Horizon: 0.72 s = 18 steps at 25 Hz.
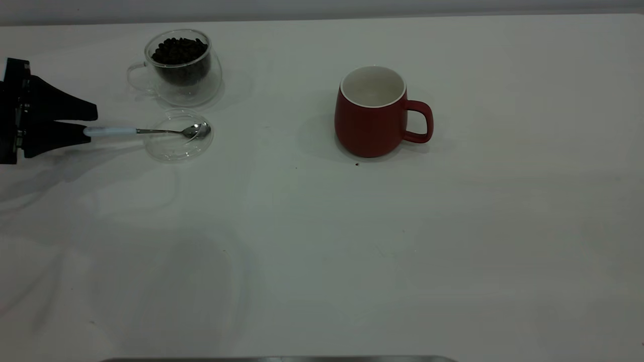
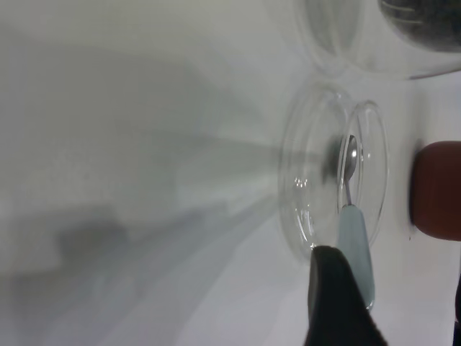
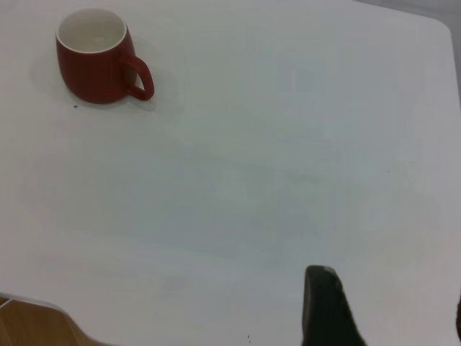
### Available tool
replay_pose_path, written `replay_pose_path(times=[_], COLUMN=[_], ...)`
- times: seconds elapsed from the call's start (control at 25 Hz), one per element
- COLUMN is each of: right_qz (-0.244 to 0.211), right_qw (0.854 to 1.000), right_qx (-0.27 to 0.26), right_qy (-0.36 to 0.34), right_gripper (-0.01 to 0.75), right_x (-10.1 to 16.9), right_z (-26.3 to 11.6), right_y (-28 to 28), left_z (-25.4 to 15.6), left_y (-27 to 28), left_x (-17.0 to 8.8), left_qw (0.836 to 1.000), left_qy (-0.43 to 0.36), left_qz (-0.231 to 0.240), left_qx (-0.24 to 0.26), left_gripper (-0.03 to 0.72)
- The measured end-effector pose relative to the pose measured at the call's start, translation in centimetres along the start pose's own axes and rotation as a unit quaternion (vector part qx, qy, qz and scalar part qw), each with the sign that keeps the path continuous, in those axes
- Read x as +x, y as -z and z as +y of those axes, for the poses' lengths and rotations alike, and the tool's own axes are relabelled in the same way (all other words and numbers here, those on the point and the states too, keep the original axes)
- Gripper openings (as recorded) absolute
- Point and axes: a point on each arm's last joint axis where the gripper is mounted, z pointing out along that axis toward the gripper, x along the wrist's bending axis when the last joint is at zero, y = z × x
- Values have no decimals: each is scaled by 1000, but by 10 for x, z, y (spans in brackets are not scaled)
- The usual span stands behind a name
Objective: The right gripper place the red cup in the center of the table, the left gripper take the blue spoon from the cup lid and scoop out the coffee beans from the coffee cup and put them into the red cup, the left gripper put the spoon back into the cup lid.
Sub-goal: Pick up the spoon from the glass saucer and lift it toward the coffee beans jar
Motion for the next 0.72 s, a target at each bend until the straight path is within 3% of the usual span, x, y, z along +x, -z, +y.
replay_pose_path(times=[0.28,0.72], right_qz=[0,0], right_qw=[1000,1000], right_qx=[0,0], right_qy=[0,0], right_gripper=[459,459], right_x=[0,0], right_z=[0,0], right_y=[0,0], left_z=[-10,-7], left_y=[-14,-19], left_x=[9,4], left_qw=[1000,1000], left_qy=[2,-7], left_qz=[-7,-16], left_qx=[17,-2], left_gripper=[452,432])
